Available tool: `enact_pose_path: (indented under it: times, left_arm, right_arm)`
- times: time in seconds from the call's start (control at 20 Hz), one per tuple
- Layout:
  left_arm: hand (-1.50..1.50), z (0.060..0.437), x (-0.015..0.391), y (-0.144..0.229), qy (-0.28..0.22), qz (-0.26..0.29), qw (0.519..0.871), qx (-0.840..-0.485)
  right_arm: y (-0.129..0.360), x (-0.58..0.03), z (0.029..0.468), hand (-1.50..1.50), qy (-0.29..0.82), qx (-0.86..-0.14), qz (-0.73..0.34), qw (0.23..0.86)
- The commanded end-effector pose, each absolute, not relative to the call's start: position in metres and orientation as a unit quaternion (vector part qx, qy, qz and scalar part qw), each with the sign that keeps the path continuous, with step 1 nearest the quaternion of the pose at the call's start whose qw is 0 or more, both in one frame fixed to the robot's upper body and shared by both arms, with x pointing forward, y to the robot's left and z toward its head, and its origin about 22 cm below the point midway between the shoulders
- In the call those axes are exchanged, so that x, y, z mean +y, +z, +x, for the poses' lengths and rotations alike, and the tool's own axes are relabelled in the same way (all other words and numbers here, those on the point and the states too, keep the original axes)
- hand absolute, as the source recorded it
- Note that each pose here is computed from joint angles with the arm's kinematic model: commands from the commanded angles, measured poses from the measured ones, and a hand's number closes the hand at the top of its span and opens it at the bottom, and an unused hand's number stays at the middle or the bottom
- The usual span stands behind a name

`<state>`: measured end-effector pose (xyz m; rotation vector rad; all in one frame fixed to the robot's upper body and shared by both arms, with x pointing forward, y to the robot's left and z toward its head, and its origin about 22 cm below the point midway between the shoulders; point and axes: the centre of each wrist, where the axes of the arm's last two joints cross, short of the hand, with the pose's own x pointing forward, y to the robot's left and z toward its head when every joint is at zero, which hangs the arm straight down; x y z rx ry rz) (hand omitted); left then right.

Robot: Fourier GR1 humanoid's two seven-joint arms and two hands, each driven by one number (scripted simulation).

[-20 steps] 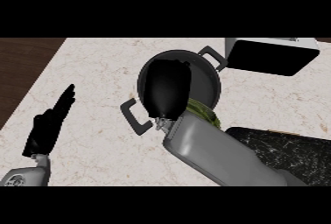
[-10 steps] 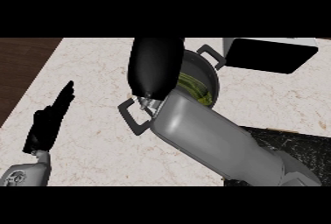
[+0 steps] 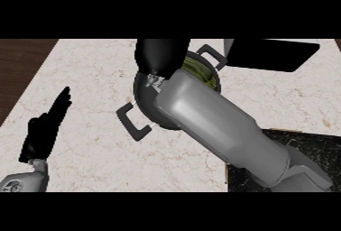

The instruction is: Pick the squash from the tray and place it in the pot

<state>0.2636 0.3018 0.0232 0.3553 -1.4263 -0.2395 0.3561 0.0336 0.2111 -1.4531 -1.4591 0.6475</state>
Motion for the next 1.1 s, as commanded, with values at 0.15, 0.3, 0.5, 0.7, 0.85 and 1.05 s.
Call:
enact_pose_path:
  times: [0.15, 0.3, 0.5, 0.7, 0.85, 1.05]
  left_arm:
    - [0.00, 0.266, 0.300, 0.026, -0.100, 0.171, 0.734, -0.650]
    - [0.00, 0.266, 0.306, 0.031, -0.098, 0.172, 0.729, -0.655]
    - [0.00, 0.254, 0.312, 0.021, -0.097, 0.164, 0.736, -0.649]
    - [0.00, 0.257, 0.303, 0.026, -0.107, 0.166, 0.736, -0.648]
    - [0.00, 0.259, 0.301, 0.024, -0.108, 0.167, 0.724, -0.661]
    - [0.00, 0.264, 0.295, 0.033, -0.111, 0.162, 0.729, -0.656]
  right_arm:
    - [0.205, 0.029, 0.386, 1.50, 0.184, -0.576, -0.589, 0.536]
    - [0.183, 0.011, 0.406, 1.50, 0.197, -0.561, -0.586, 0.551]
    - [0.154, -0.003, 0.419, 1.50, 0.229, -0.533, -0.605, 0.545]
    - [0.147, -0.018, 0.431, 1.50, 0.200, -0.544, -0.580, 0.573]
    - [0.138, -0.029, 0.435, -1.50, 0.174, -0.543, -0.554, 0.606]
    - [0.141, -0.033, 0.439, -1.50, 0.148, -0.572, -0.515, 0.621]
